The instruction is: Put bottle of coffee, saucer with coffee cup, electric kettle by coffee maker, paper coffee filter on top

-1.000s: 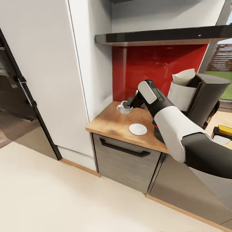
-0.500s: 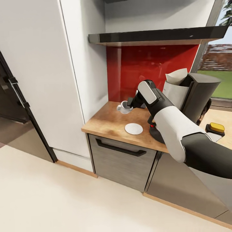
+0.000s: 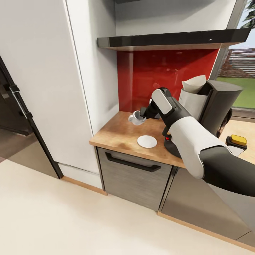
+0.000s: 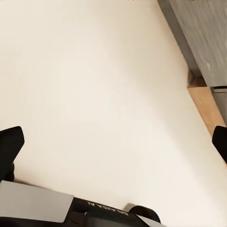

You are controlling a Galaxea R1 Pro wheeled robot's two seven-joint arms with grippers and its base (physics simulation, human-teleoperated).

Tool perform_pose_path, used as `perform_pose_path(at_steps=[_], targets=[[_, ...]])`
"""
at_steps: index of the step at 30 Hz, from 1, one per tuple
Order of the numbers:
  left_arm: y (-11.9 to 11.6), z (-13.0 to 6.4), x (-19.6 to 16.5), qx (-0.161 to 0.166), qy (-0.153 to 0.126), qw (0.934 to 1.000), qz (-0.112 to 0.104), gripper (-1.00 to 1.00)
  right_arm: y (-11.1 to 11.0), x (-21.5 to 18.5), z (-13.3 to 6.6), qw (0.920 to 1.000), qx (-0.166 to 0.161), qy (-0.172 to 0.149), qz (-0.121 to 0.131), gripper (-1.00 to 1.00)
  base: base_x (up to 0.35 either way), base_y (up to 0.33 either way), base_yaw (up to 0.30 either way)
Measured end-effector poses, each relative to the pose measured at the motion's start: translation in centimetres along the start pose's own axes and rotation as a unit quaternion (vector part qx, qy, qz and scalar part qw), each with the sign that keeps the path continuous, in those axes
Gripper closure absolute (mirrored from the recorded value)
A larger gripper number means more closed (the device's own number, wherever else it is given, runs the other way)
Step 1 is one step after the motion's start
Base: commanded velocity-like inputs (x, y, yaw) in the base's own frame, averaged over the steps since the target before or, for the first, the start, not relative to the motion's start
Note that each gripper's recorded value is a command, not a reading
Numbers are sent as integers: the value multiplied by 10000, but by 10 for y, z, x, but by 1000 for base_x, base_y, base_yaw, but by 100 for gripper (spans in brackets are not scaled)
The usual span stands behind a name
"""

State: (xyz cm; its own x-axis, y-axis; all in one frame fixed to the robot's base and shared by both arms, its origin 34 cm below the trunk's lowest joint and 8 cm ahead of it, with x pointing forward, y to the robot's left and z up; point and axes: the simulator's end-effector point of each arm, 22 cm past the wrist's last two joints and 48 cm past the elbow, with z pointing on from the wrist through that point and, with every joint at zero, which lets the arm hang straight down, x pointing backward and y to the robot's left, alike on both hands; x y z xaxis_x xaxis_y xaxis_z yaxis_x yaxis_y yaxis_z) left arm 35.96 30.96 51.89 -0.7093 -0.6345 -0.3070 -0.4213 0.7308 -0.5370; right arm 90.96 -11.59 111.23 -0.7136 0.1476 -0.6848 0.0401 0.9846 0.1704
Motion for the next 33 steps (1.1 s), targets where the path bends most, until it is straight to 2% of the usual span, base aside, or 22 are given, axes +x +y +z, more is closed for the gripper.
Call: perform_pose_path(at_steps=[10, 15, 19, 27, 32, 33], targets=[[-1, 0, -2, 21, -18, 10000, 57, -100, -1, -2, -1, 10000, 15, -26, 0, 100, 0, 0, 0], [0, 0, -2, 14, -7, 10000, 69, -100, -25, -1, -1, 9984, 564, -11, -11, 100, 0, 0, 0], [1, -1, -2, 9, -6, 10000, 72, -100, -31, -1, -2, 9976, 689, -10, 2, 100, 0, 0, 0], [1, -1, -2, 10, -6, 10000, 72, -100, -35, 1, -1, 9973, 739, 27, 22, 100, 0, 0, 0], [0, -1, -2, 13, -3, 10000, 76, -100, -46, 21, 13, 9956, 869, 335, 51, 100, 0, 0, 0], [0, -1, -2, 13, -3, 10000, 76, -100, -45, 27, 16, 9957, 813, 432, 107, 100, 0, 0, 0]])
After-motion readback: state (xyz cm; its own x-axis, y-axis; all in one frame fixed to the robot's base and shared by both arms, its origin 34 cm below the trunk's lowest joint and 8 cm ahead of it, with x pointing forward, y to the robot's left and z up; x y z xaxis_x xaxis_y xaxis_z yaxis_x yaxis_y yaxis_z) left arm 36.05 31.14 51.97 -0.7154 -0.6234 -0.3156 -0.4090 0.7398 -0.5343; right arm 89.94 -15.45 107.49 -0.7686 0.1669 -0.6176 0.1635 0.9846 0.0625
